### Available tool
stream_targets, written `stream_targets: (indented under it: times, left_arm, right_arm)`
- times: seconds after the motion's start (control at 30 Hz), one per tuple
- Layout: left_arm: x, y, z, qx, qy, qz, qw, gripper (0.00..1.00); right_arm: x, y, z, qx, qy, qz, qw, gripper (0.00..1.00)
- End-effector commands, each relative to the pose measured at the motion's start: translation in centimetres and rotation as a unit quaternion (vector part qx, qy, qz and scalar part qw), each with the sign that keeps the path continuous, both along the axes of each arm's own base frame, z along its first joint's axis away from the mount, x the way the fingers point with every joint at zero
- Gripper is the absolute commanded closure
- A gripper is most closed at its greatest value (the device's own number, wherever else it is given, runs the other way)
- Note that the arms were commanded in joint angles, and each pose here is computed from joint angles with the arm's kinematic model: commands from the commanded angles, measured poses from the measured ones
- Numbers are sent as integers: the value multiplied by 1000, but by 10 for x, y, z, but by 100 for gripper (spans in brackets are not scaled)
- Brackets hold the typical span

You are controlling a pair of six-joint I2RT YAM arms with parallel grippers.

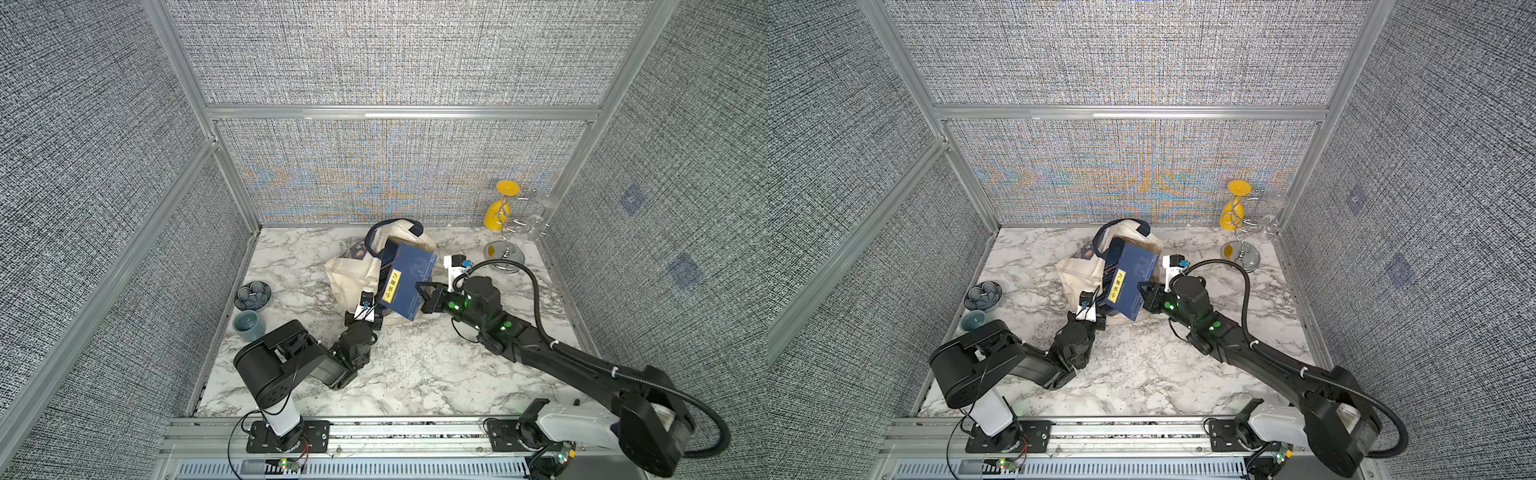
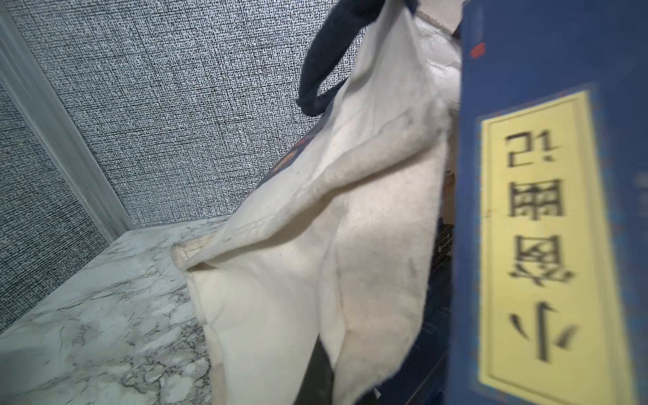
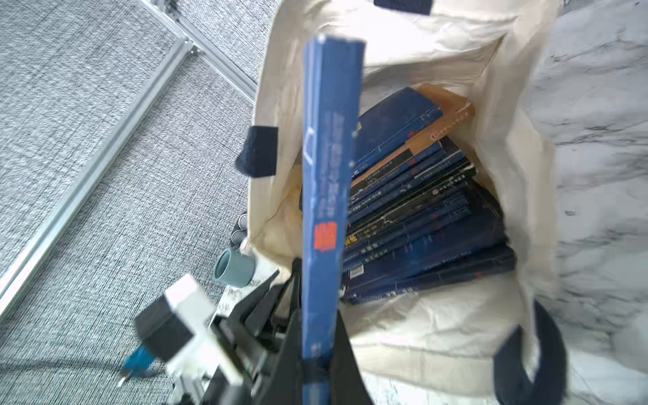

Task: Take out the books from the canvas bag
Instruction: Pick up the book from the canvas bag, then place the book at the center of the board.

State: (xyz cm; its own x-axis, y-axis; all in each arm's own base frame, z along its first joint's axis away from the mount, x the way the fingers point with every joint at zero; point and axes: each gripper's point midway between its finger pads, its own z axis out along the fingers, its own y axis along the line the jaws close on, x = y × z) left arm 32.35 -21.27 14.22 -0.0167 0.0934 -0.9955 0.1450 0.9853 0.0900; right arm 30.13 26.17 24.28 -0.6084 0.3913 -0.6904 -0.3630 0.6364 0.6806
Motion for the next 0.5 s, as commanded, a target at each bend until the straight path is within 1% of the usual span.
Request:
stream_targets:
  times: [0.0,0.1,0.27,0.33,0.47]
  left_arm:
    - [0,6,5,-17,-5,16,1000,100]
    - [0,9,5,-21,-7,22,1000,100]
    - [-2,17,4,-25,-5,36,999,100]
    - [-3,18,2,-29,-2,36,999,100]
    - [-4,18,-1,-25,1,31,999,100]
  right_arm:
    - [-3,-37,4,-32,-25,-67,997,100]
    - [-10,-72,9,-50,-40,-127,990,100]
    - [-19,-126,2,-63,-36,-226,971,100]
    - [-20,-143,-8,-55,-25,-259,964,100]
    - [-15,-166,-35,-20,2,-315,949,100]
